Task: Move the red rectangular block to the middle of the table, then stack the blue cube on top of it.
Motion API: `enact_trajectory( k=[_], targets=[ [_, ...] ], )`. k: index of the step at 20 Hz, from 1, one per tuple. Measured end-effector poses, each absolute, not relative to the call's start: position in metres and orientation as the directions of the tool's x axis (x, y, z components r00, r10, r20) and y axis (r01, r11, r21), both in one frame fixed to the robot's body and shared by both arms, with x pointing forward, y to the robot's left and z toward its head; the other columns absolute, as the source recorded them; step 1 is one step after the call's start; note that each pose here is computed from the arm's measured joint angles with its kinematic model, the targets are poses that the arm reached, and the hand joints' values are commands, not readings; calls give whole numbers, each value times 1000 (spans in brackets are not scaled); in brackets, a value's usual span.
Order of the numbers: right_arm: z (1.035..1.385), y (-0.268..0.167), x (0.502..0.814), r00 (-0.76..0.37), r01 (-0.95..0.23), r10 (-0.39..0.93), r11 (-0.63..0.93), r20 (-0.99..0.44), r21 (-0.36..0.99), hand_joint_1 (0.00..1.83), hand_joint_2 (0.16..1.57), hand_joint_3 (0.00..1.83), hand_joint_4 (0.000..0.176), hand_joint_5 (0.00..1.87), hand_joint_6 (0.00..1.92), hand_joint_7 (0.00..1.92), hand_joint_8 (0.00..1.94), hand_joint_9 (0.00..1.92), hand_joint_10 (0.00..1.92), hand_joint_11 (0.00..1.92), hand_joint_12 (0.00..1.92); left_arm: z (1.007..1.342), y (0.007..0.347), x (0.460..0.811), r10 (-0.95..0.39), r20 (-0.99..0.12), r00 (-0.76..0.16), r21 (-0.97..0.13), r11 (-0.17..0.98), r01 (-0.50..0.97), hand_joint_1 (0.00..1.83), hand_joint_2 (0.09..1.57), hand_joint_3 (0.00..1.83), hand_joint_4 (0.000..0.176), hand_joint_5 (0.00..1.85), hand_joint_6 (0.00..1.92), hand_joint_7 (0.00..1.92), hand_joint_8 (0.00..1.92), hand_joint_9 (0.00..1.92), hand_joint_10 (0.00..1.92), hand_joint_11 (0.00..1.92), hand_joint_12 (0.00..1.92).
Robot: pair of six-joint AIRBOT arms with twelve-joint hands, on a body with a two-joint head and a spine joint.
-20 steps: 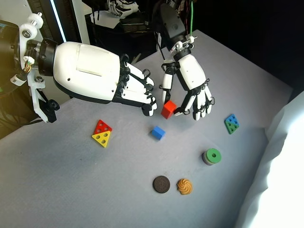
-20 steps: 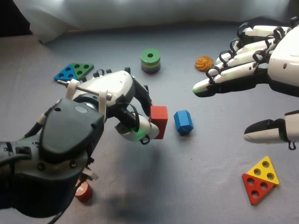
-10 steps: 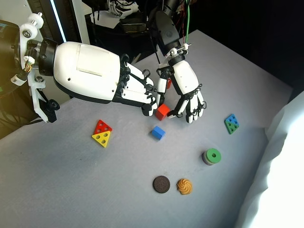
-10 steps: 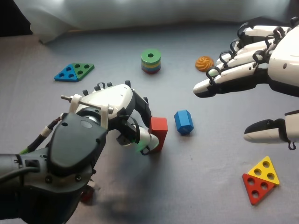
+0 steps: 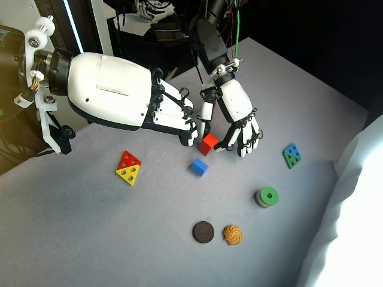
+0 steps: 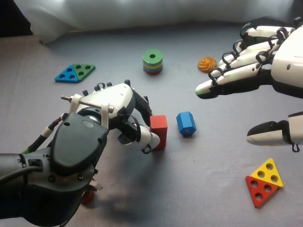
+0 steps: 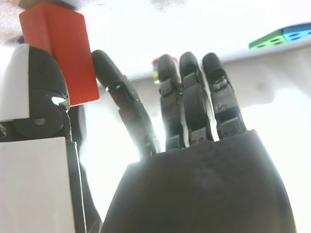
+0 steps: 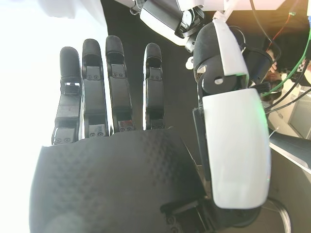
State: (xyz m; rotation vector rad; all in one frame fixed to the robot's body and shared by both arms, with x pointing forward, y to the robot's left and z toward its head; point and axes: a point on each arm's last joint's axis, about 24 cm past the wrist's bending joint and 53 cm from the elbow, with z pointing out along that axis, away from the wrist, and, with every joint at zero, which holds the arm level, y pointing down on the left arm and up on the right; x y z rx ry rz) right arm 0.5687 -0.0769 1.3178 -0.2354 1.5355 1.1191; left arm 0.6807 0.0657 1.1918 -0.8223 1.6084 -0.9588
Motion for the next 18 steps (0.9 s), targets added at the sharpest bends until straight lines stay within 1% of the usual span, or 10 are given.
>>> enact_trajectory(
  k=[2,3,4,9,10,11,12,15,16,18],
  targets=[
    [1318,-77,569,-317,-682,418,523,-851,511,709,1114,0,0,403,4,433,5,378,8,0,1050,1192,66,681,-878,-425,-221,-895,444,-44,1026,1086,3,176,1019,904,429,2,284,3,0,490],
    [1318,-77,569,-317,-682,419,523,-851,511,696,1117,0,0,403,4,434,5,375,7,0,1043,1192,66,681,-878,-425,-222,-895,444,-44,1034,1079,0,176,1037,876,454,4,297,5,0,579],
    [1318,-77,569,-317,-682,418,523,-851,511,696,1117,0,0,403,4,434,5,375,7,0,1043,1192,66,681,-878,-425,-222,-895,444,-44,1034,1079,0,176,1037,876,454,4,297,5,0,579],
    [1318,-77,569,-317,-682,418,523,-851,511,691,1118,0,0,392,0,422,0,367,2,0,1037,1188,66,679,-874,-430,-226,-892,450,-45,945,1166,9,176,848,1170,372,8,232,0,0,485],
    [1318,-77,569,-317,-682,418,523,-851,511,692,1117,0,0,396,3,425,2,365,1,0,1035,1188,65,679,-874,-429,-229,-892,450,-44,800,1097,0,136,815,582,368,4,231,5,0,472],
    [1318,-77,569,-317,-682,418,523,-851,511,684,1116,0,0,405,5,431,3,366,2,0,1054,1188,65,679,-874,-429,-229,-892,450,-44,737,1089,0,127,865,259,342,6,226,2,0,463],
    [1318,-77,569,-317,-682,418,523,-851,511,686,1116,0,0,404,4,429,2,361,1,0,1035,1188,65,679,-874,-429,-229,-892,450,-45,703,1099,0,118,886,118,334,2,232,2,0,487],
    [1318,-77,569,-317,-682,418,523,-851,511,690,1116,0,0,392,0,420,0,355,0,0,1026,1188,65,678,-873,-429,-231,-892,450,-44,634,1125,3,107,862,33,342,3,236,3,0,482],
    [1318,-77,569,-317,-682,418,523,-851,511,692,1114,0,0,394,1,424,2,364,4,0,1045,1189,65,676,-874,-428,-231,-893,449,-45,541,1132,5,128,810,3,372,11,258,10,0,490],
    [1318,-77,569,-317,-682,419,523,-851,511,684,1120,1,0,398,3,425,2,362,3,0,1049,1189,68,675,-874,-429,-228,-892,450,-46,479,1128,2,128,726,0,347,1,238,2,0,464]
  ],
)
